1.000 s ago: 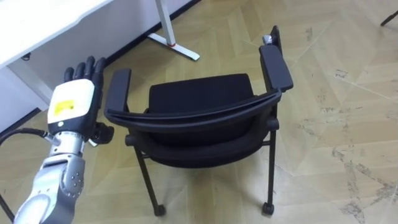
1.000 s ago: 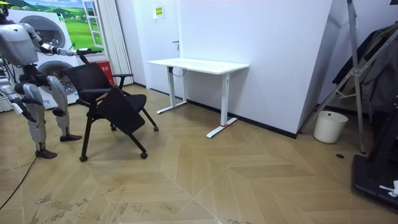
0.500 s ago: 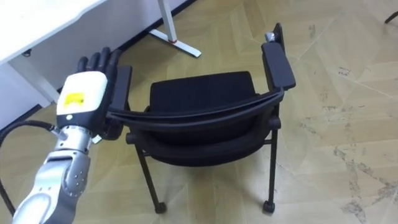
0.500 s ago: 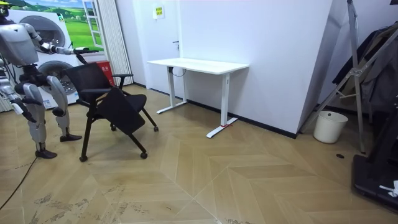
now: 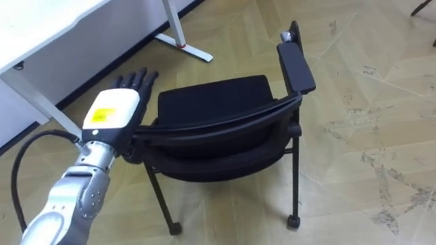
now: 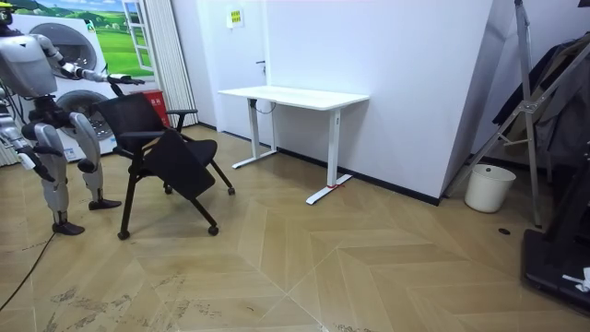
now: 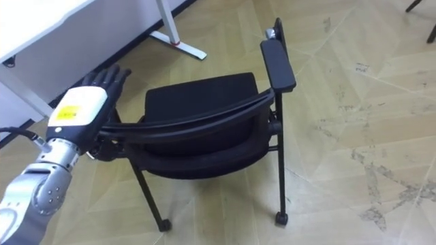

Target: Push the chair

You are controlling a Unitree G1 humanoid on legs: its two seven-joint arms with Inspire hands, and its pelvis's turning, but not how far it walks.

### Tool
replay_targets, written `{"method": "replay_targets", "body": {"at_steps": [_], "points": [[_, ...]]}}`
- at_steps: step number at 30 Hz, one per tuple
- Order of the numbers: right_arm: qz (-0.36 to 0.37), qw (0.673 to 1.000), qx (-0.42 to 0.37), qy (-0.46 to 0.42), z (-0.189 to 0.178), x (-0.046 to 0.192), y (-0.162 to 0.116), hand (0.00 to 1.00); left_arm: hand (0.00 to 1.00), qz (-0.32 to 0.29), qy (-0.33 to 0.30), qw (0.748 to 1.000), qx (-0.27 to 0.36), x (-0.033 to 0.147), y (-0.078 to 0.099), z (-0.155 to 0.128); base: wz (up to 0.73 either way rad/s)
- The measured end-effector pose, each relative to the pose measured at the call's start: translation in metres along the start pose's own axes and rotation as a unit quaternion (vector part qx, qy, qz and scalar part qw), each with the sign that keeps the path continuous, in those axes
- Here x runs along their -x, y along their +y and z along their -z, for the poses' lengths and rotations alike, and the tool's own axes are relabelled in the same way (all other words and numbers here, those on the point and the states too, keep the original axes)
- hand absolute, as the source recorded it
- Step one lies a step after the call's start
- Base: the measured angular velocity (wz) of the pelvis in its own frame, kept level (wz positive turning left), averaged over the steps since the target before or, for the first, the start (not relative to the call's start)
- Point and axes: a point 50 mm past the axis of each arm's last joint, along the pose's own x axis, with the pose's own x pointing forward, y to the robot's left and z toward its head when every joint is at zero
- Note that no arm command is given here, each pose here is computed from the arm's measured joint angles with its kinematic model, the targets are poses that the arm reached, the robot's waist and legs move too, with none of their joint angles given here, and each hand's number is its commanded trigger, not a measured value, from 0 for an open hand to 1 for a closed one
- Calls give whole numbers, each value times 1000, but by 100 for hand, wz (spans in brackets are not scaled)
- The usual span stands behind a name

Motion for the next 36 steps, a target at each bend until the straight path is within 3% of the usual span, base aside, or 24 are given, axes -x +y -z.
{"method": "replay_targets", "body": {"at_steps": [12,25,26,27,36], "points": [[-6,1000,1,8,3,-1,4,0,0,83,-25,996,5,2,-20,-17,0],[9,1000,11,10,1,-1,2,0,0,145,22,989,16,-4,-48,1,-9],[13,1000,10,8,0,-1,1,0,79,145,27,989,17,-4,-50,3,-17],[14,1000,10,7,0,-1,1,0,100,145,29,989,18,-3,-51,4,-16],[29,1000,-2,3,-2,-1,-1,0,100,134,36,990,32,-5,-54,6,-2]]}}
